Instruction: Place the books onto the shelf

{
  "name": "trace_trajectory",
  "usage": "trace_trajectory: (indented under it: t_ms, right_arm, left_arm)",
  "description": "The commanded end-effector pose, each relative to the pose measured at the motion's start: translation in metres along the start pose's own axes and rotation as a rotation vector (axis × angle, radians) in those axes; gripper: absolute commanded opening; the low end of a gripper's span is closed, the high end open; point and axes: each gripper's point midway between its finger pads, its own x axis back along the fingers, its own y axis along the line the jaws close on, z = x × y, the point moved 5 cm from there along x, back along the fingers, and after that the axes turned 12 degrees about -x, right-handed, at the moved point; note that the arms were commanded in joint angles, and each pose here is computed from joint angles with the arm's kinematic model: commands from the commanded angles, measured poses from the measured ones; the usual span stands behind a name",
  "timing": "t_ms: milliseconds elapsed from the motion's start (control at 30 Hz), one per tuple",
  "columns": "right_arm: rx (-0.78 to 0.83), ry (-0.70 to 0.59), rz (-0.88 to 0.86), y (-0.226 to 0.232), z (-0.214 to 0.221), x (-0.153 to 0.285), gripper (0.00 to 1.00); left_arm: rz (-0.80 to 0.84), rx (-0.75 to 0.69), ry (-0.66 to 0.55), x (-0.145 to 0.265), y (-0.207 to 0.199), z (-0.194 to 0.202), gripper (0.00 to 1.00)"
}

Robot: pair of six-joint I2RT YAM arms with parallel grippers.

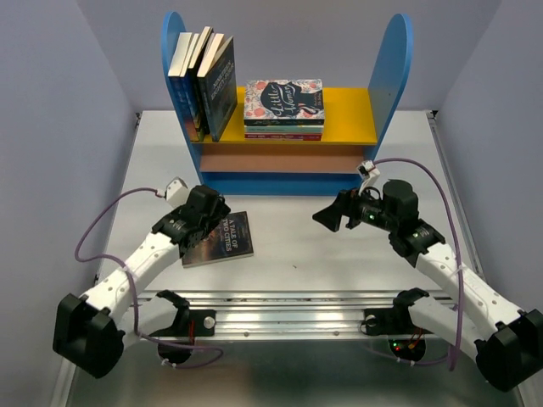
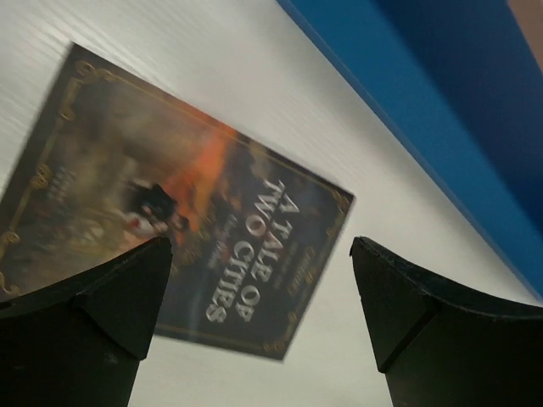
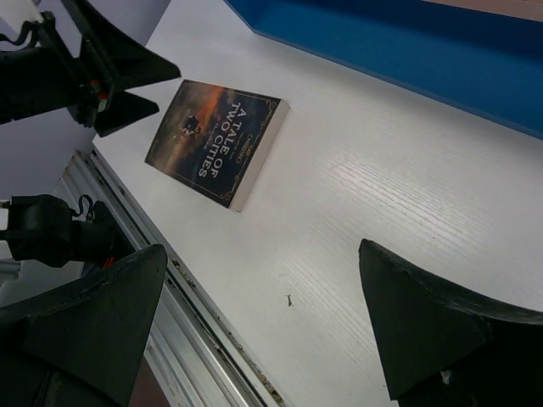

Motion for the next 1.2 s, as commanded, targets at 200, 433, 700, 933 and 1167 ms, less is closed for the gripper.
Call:
trace_trajectory:
  t_ms: [200,433,700,933,1167]
  right_arm:
    - [-0.031,-0.019,-0.028,0.009,-0.001,0.003,1.0]
    - [-0.038,-0.027,0.011,0.006,0.002,0.01,1.0]
    - [-0.033,-0.053,0.03,-0.001,0.007,0.012,1.0]
    - [-0.023,-0.072,0.036,-0.003,0.009,0.015,1.0]
    - [-0.045,-0.083,0.054,-0.008,0.015,0.018,1.0]
  left_arm:
    - [-0.325,0.117,-0.114,-0.079,0.049,-0.051,0.99]
    - [-0.499,0.218,0.031,-0.11,0.096,-0.04,0.99]
    - [-0.48,0.256,0.176,-0.104,0.103,0.003,0.71]
    - [-0.385,0.206,0.292,-0.069,0.071,0.042,0.49]
    - [-0.195,0.094,0.477,-0.027,0.045,0.097,0.39]
